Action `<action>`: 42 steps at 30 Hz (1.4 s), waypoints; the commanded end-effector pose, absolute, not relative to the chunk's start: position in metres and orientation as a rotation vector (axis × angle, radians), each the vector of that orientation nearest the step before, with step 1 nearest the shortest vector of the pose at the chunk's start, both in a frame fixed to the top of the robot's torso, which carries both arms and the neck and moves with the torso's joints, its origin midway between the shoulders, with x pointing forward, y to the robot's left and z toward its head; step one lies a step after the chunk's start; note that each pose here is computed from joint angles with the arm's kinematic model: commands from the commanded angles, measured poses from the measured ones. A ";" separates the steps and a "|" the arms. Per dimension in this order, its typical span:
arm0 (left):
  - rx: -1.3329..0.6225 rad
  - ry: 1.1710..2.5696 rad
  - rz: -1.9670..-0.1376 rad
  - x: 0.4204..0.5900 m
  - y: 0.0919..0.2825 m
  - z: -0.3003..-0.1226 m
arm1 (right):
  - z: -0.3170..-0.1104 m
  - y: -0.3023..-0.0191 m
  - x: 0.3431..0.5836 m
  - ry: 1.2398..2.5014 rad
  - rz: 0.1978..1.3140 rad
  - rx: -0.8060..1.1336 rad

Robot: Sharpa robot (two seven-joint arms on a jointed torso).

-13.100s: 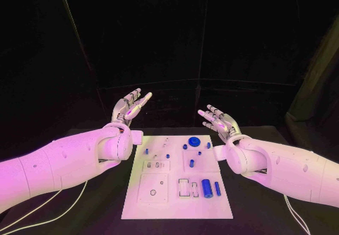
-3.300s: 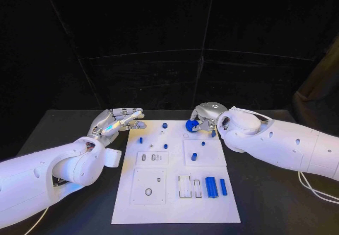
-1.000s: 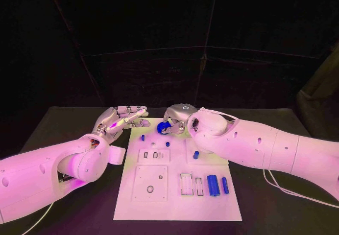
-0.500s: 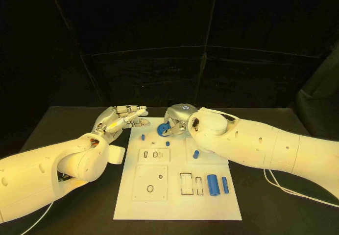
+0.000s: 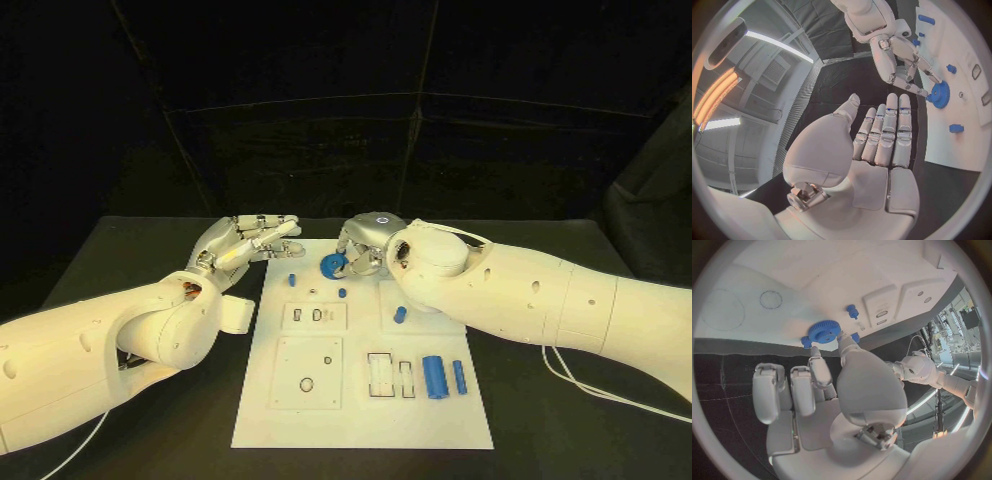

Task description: Assemble the parts on the task board

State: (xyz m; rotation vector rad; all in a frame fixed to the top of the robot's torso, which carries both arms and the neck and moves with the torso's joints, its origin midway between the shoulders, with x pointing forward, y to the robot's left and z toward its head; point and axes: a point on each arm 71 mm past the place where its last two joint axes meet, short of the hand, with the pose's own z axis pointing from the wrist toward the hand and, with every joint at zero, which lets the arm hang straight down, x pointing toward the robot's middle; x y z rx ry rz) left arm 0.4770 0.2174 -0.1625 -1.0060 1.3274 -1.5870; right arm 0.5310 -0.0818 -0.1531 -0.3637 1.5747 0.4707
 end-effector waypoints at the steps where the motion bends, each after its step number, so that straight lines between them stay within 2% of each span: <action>1: -0.997 1.331 -1.599 0.477 0.216 -0.161 | -0.147 -0.084 0.530 1.516 0.493 -0.332; 6: -0.997 1.330 -1.598 0.477 0.217 -0.161 | -0.140 -0.102 0.526 1.436 0.607 -0.275; 10: -0.997 1.329 -1.597 0.477 0.218 -0.161 | -0.139 -0.142 0.520 1.470 0.751 -0.192; 14: -0.997 1.330 -1.599 0.477 0.219 -0.161 | -0.140 -0.185 0.517 1.516 0.810 -0.117; 21: -0.995 1.333 -1.605 0.477 0.218 -0.161 | -0.140 -0.247 0.514 1.531 0.808 -0.025; 28: -0.996 1.335 -1.606 0.478 0.217 -0.162 | -0.150 -0.283 0.511 1.557 0.772 0.031; 34: -0.996 1.336 -1.605 0.479 0.217 -0.163 | -0.167 -0.300 0.511 1.589 0.736 0.061; 42: -0.997 1.337 -1.603 0.480 0.217 -0.164 | -0.185 -0.304 0.514 1.614 0.708 0.080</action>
